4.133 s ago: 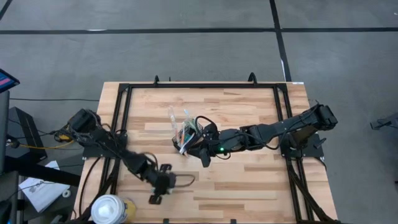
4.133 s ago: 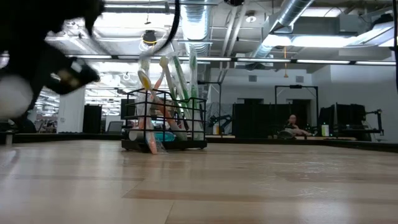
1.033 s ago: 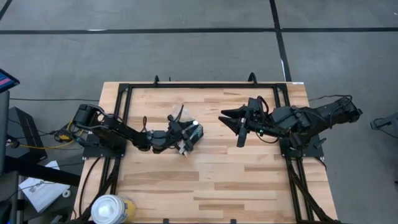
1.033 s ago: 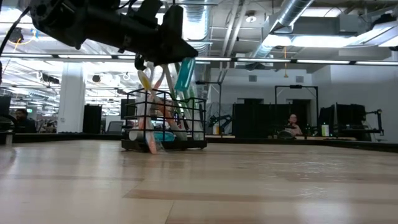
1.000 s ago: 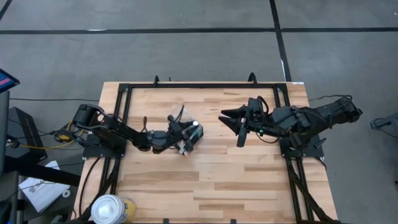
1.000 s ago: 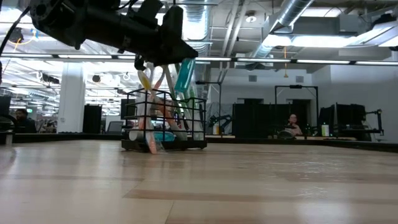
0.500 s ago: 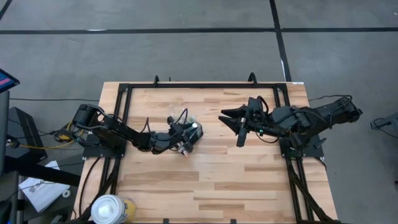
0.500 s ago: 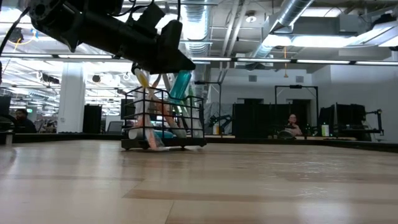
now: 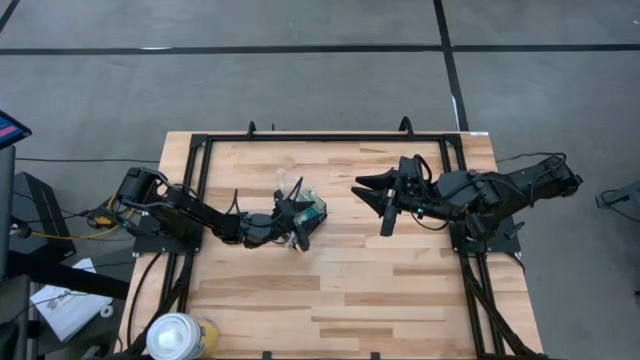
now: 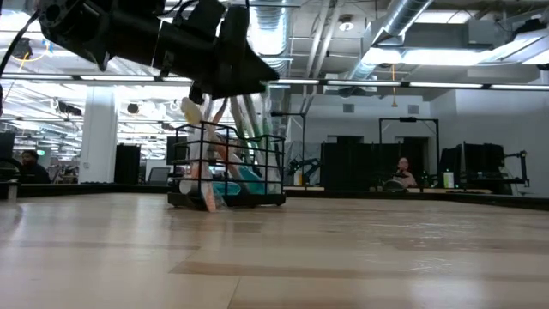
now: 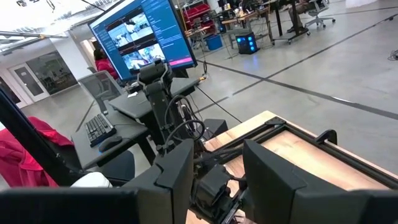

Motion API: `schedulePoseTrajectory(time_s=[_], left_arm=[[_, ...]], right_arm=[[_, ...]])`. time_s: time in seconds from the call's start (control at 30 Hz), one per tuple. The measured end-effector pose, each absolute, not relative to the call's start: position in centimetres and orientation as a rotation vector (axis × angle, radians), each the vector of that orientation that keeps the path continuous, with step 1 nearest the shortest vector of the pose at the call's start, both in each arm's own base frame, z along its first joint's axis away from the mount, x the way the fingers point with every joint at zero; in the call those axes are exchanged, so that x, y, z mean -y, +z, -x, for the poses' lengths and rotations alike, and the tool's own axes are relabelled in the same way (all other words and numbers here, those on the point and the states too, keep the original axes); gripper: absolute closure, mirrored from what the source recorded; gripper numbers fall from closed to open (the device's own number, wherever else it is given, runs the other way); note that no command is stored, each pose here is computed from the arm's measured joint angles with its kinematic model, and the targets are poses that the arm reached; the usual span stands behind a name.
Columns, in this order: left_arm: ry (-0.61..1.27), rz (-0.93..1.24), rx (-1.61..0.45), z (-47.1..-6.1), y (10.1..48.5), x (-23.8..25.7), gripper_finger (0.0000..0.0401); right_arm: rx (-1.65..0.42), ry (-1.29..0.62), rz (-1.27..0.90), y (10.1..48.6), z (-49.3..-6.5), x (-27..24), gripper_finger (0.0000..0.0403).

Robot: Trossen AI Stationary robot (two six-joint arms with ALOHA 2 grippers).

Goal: Pick & Place toothbrushing station
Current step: Return to Home Position

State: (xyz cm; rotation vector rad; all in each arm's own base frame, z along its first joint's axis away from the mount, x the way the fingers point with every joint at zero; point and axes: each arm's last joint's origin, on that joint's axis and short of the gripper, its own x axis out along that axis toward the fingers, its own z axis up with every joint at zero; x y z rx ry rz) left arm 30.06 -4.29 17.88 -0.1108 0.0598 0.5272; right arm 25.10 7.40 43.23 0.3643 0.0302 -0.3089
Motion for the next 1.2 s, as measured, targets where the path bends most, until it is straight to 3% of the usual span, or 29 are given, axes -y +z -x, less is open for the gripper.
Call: schedulePoseTrajectory(time_s=[0.23, 0.5, 0.73, 1.0, 1.2], left_arm=[[0.437, 0.191, 0.100, -29.9, 21.4, 4.8, 0.0228], [0.190, 0.206, 0.396, -26.8, 31.0, 5.5, 0.0248], [-0.149, 0.308, 0.670, -17.6, 38.9, 4.0, 0.0265], [-0.249, 0.296, 0.714, -7.4, 40.9, 2.1, 0.0286], [-0.204, 0.284, 0.848, -2.7, 41.1, 0.4, 0.0291]], right_arm=[[-0.014, -0.305, -0.371, 43.4, -25.1, -7.4, 0.0272], [0.138, -0.238, -0.301, 46.2, -23.0, -7.4, 0.0272], [0.163, -0.328, -0.117, 49.3, -16.4, -8.3, 0.0272], [0.034, -0.333, 0.012, 48.9, -9.3, -7.4, 0.0272], [0.035, -0.178, -0.466, 47.3, -4.2, -2.2, 0.0272]])
